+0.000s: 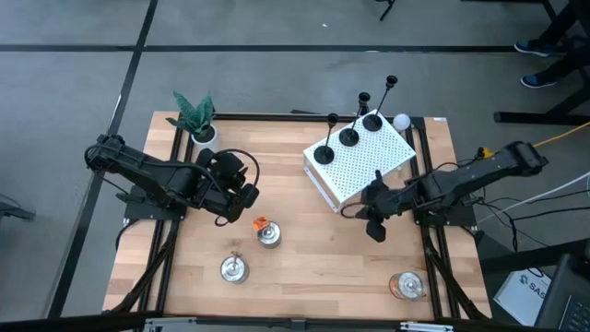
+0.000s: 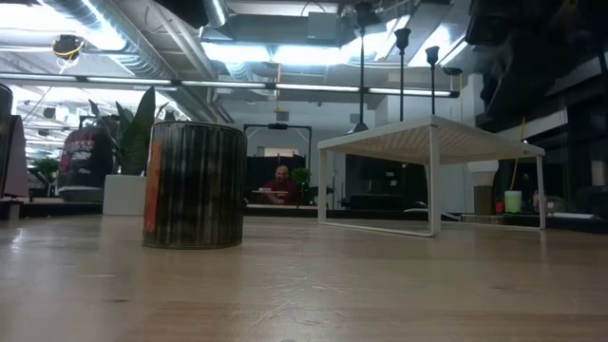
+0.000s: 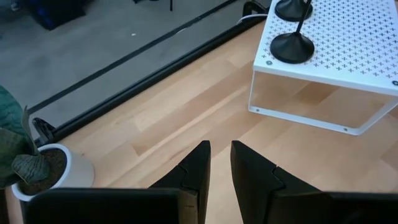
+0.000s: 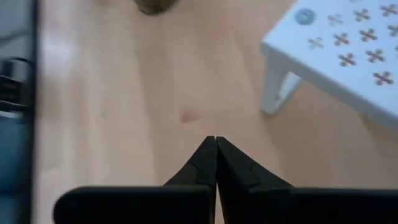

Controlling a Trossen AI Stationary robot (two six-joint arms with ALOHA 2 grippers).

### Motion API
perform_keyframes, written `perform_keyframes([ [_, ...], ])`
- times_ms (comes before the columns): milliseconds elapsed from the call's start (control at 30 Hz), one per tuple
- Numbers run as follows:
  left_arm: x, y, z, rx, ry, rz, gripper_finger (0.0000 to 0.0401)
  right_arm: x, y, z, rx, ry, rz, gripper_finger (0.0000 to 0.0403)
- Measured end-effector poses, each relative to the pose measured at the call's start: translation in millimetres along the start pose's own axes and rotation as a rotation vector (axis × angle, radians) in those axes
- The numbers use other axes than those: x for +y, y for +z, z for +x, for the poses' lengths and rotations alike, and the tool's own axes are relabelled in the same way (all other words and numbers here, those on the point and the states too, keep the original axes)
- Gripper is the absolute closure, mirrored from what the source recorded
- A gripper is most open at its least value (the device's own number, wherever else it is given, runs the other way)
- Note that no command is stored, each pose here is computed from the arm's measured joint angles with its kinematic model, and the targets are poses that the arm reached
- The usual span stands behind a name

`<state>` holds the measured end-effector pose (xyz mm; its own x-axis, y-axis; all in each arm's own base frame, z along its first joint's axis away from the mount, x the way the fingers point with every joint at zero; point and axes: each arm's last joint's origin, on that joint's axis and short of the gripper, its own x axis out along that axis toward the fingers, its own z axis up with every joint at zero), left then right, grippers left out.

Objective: Pick & Place candle stick holders
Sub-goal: Adjust the shelf

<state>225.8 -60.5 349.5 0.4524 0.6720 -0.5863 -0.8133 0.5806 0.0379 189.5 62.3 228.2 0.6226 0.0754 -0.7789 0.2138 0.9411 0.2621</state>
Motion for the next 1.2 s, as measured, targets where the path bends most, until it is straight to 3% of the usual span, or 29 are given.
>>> perform_keyframes([
  [233, 0, 0, 0, -0.008, 0.002, -0.002, 0.0342, 8, -9, 24, 0.064, -0.094, -0.081, 0.0397],
  [500, 0, 1, 0, -0.016, 0.006, 0.021, 0.0342, 17, -22, 44, 0.005, -0.307, -0.113, 0.0399],
  [967, 0, 1, 0, -0.015, 0.006, 0.025, 0.0342, 38, -61, 25, -0.230, -0.464, 0.086, 0.0400],
  [1200, 0, 1, 0, -0.015, 0.006, 0.025, 0.0342, 37, -75, 43, -0.364, -0.554, 0.116, 0.0400],
])
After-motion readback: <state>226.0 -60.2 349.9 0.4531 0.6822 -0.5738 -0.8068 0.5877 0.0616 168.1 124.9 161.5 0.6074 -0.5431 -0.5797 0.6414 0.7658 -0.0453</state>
